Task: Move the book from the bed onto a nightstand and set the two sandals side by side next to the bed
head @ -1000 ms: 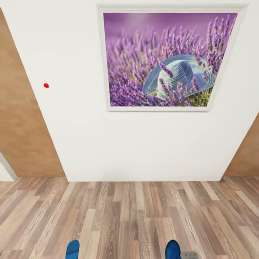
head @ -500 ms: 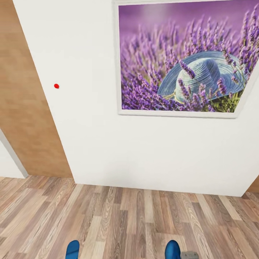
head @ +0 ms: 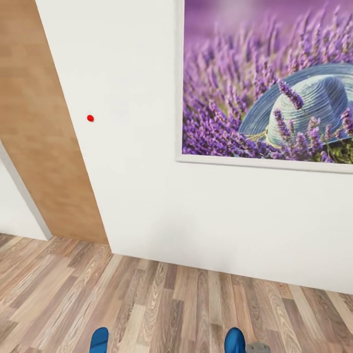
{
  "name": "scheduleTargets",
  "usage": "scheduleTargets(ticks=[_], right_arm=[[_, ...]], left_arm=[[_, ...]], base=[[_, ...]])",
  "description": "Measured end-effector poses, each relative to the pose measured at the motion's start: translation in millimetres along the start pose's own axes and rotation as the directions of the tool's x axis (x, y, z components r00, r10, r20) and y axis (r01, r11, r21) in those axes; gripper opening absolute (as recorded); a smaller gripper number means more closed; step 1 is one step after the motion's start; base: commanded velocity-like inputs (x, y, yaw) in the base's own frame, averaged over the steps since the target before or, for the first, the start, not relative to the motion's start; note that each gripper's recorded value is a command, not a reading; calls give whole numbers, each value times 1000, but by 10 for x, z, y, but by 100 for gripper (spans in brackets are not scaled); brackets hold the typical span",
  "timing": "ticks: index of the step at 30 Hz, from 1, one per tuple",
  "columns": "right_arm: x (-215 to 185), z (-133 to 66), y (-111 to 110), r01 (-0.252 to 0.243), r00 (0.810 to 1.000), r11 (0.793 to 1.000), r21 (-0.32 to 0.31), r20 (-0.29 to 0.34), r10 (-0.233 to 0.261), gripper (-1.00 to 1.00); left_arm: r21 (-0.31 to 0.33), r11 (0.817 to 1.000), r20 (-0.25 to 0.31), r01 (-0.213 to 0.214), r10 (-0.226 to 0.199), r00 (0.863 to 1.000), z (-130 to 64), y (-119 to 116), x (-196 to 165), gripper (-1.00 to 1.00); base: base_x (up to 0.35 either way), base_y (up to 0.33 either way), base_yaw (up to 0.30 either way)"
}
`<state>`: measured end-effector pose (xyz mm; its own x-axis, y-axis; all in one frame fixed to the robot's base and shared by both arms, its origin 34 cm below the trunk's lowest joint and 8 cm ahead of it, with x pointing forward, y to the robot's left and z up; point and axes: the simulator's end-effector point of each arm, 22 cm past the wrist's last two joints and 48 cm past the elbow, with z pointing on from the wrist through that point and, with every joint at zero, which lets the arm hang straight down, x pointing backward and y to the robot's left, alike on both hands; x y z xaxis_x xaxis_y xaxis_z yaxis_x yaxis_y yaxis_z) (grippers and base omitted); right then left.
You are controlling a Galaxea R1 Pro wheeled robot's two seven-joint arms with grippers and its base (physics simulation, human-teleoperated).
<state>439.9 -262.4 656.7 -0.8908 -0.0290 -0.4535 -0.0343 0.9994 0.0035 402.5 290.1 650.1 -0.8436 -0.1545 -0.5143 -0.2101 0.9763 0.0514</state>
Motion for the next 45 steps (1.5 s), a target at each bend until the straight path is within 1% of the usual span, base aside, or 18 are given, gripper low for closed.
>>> scheduleTargets(ticks=[17,32,37,45], right_arm=[[-1,-1,8,2,1000,1000,-1,0,-2,-100],[-32,-10,14,2,1000,1000,-2,7,-2,-100],[-43,-15,14,3,1000,1000,-2,10,-3,-100],[-57,-19,8,2,1000,1000,-1,13,-2,-100]], left_arm=[[0,1000,15,1,-1,1000,-1,0,-35,-100],[1,1000,21,2,-2,1000,-10,0,-51,-100],[1,1000,24,3,-3,1000,-14,-1,-60,-100],[2,1000,26,3,-3,1000,-17,-2,-67,-100]], base=[[193,0,288],[86,0,289],[190,0,284],[279,0,102]])
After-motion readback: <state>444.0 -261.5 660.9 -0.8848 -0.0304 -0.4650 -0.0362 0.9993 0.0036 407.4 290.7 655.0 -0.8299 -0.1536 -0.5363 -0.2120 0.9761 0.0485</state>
